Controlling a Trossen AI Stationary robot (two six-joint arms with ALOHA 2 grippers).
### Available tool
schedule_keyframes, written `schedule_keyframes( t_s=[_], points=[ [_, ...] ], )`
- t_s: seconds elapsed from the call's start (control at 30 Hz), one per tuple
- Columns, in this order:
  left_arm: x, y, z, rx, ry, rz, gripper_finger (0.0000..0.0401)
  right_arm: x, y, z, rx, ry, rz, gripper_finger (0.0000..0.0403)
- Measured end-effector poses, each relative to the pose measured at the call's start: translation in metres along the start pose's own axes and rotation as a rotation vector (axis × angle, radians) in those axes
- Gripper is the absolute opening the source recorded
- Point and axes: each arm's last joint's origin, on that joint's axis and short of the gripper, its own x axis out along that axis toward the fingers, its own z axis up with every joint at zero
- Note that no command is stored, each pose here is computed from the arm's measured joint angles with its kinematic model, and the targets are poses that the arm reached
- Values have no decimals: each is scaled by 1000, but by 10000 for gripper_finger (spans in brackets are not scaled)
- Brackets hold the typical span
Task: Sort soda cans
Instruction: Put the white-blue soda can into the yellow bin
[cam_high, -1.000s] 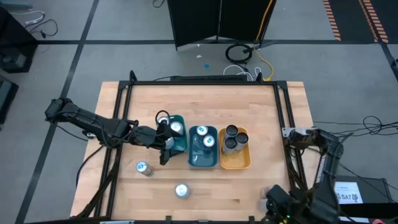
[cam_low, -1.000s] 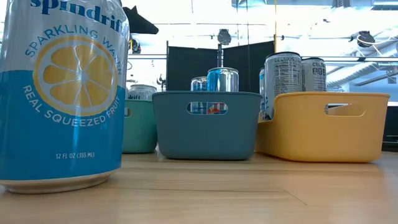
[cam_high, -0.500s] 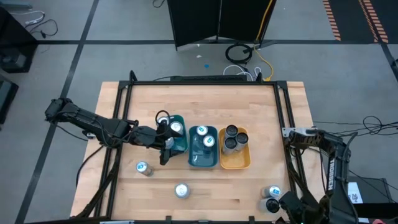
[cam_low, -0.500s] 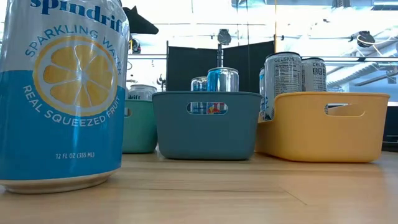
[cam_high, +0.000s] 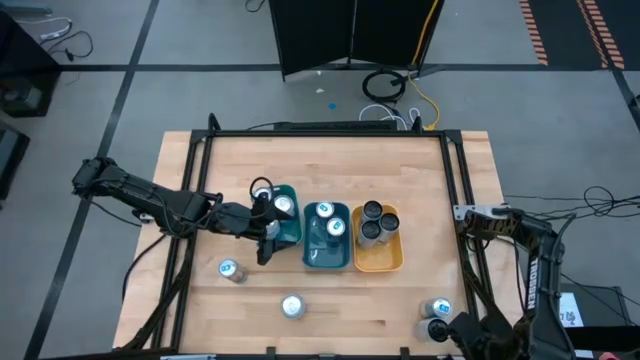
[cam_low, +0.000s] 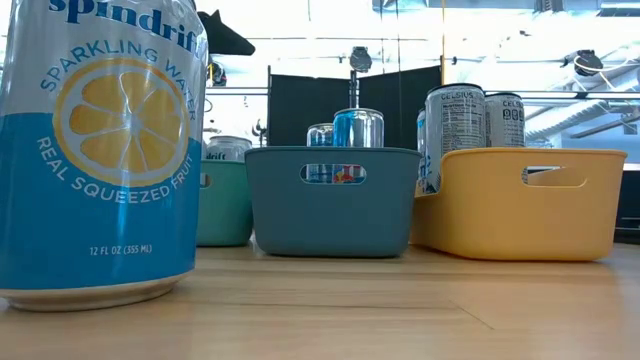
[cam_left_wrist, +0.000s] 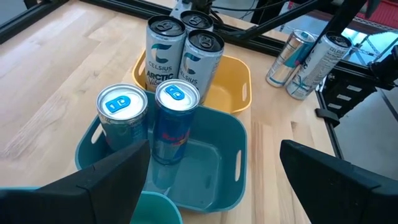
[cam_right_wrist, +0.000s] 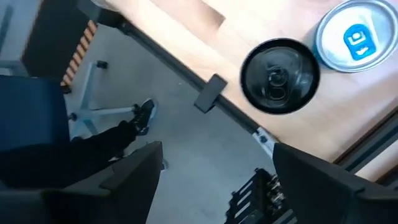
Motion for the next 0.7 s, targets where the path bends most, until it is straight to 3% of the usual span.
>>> schedule_keyframes(
  t_s=[0.33, 0.7],
  points=[
    [0, 0, 0, 1, 1, 1, 368, 19, -2, -4, 5, -10, -11, 370],
    [0, 0, 0, 2, 1, 2, 368, 38, -1, -11, 45, 36, 7, 380]
  ],
)
